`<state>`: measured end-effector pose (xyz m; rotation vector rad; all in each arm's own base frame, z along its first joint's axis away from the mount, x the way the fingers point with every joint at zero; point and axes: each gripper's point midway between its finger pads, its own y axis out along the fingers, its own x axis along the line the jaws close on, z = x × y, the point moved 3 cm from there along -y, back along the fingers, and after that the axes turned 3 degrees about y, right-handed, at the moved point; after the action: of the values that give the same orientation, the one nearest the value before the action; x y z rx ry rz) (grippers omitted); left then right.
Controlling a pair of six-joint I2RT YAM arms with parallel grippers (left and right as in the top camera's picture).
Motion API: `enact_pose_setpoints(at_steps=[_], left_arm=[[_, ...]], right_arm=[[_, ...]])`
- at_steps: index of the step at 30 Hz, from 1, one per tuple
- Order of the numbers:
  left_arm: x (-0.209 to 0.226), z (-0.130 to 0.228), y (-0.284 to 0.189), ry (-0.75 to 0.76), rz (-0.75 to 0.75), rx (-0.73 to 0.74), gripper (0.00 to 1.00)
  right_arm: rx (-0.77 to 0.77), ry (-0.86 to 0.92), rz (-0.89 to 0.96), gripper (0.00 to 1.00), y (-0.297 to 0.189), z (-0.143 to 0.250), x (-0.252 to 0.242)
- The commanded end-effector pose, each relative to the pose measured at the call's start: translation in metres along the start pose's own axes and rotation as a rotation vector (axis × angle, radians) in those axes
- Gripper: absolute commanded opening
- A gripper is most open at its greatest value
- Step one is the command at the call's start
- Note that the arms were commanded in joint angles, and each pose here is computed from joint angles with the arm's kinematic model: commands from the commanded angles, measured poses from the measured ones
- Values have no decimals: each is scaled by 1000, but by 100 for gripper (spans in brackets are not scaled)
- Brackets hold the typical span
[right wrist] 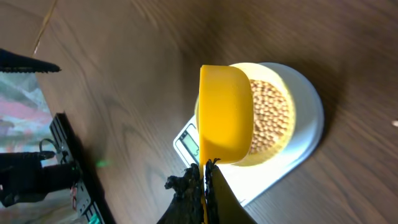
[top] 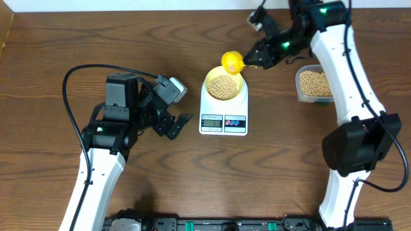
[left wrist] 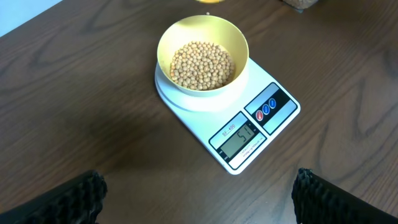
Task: Scoop item into bowl and weigh 50g on scale
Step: 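Carry the yellow scoop right to the soybean tub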
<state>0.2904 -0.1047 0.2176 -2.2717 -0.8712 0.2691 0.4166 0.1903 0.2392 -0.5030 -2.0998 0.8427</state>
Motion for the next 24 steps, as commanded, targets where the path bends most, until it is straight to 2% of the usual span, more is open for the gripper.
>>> enact_pose_setpoints(at_steps=[1,7,14,20,24], left_arm=[[0,2,2,3,7,5,97],[0,2,2,3,7,5,97],[0,2,2,3,7,5,98],[0,2,2,3,6,5,98],[0,2,2,3,7,5,98]], right_arm=[[-28,-5,4,1,-14,-4,9],[-67,80,-119,1,-35,1,9],[-133,214,-71,1,-98,29,-32],[-118,397,203,1,-147,70,-96],[-72,469,351,1,-157,85,-118]])
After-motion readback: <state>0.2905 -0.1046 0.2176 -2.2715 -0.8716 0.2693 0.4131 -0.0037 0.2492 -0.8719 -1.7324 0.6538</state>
